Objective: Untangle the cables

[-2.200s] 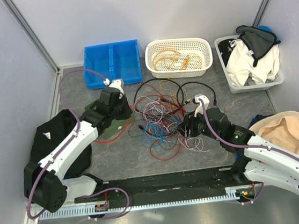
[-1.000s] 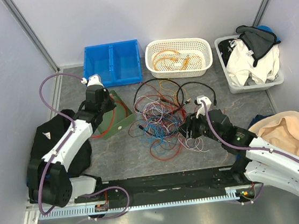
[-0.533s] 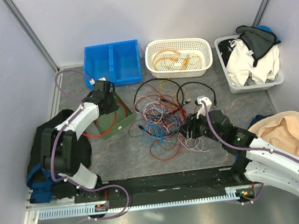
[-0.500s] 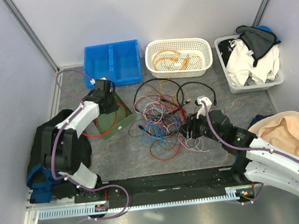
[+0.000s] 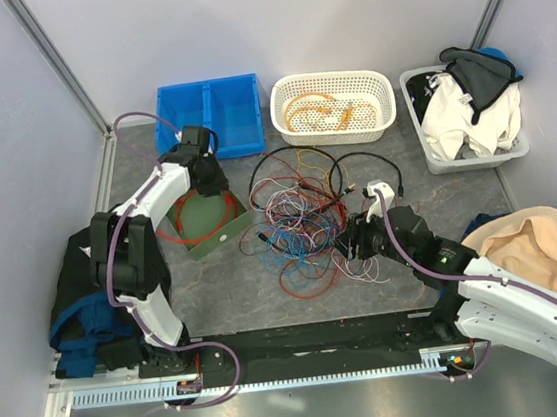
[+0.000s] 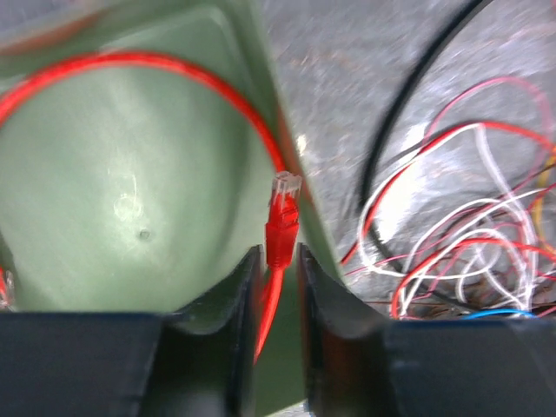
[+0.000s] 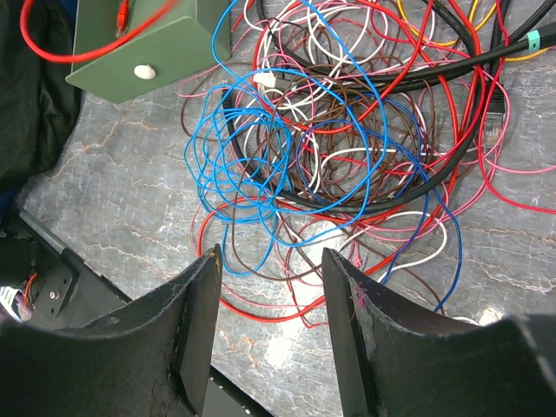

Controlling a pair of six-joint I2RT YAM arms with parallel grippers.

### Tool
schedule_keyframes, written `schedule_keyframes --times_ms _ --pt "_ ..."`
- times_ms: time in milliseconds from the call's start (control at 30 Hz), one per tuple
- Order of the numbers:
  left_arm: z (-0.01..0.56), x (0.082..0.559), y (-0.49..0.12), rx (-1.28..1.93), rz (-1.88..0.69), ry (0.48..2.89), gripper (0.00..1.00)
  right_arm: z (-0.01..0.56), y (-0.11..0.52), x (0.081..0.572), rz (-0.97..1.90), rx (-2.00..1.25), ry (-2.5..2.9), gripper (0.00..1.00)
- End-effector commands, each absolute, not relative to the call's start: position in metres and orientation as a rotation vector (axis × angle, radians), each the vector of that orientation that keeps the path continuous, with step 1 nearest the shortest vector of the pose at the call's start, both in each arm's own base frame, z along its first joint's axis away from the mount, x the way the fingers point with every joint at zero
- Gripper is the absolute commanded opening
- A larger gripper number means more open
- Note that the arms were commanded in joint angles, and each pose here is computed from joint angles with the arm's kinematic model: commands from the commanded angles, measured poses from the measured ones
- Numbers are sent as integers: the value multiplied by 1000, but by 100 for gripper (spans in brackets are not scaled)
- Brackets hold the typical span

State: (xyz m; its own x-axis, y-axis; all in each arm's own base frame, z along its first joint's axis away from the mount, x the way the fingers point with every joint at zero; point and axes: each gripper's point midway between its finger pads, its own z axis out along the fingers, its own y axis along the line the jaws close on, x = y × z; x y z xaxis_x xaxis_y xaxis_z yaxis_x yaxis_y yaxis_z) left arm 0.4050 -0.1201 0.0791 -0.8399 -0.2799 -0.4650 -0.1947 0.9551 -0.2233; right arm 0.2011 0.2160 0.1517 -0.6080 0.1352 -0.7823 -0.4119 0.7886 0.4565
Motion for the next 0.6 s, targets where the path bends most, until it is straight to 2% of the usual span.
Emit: schedule_keyframes --times_ms 0,67,100,133,367,400,433,500,567 --pt "121 423 -123 -349 -260 2520 39 157 217 204 784 -203 2066 57" --pt "140 426 -121 -349 -259 2480 49 157 218 205 785 -205 2066 57" --pt "147 426 -120 -343 -258 2464 80 156 219 205 784 -208 2068 57" --pt "153 426 -119 -343 -255 2450 99 156 219 205 786 -208 2071 57" --pt "213 402 -124 -346 -286 2306 99 159 219 210 760 -207 2062 57" --pt "240 390 -125 -350 -318 2224 99 158 217 213 739 -203 2059 57" --pt "231 374 -134 -322 -316 2232 100 159 215 214 729 -197 2055 57" --pt "255 351 -133 -326 -298 2126 100 159 214 216 714 -195 2056 57" --pt "240 332 -119 -358 -229 2126 100 158 217 216 725 -202 2067 57"
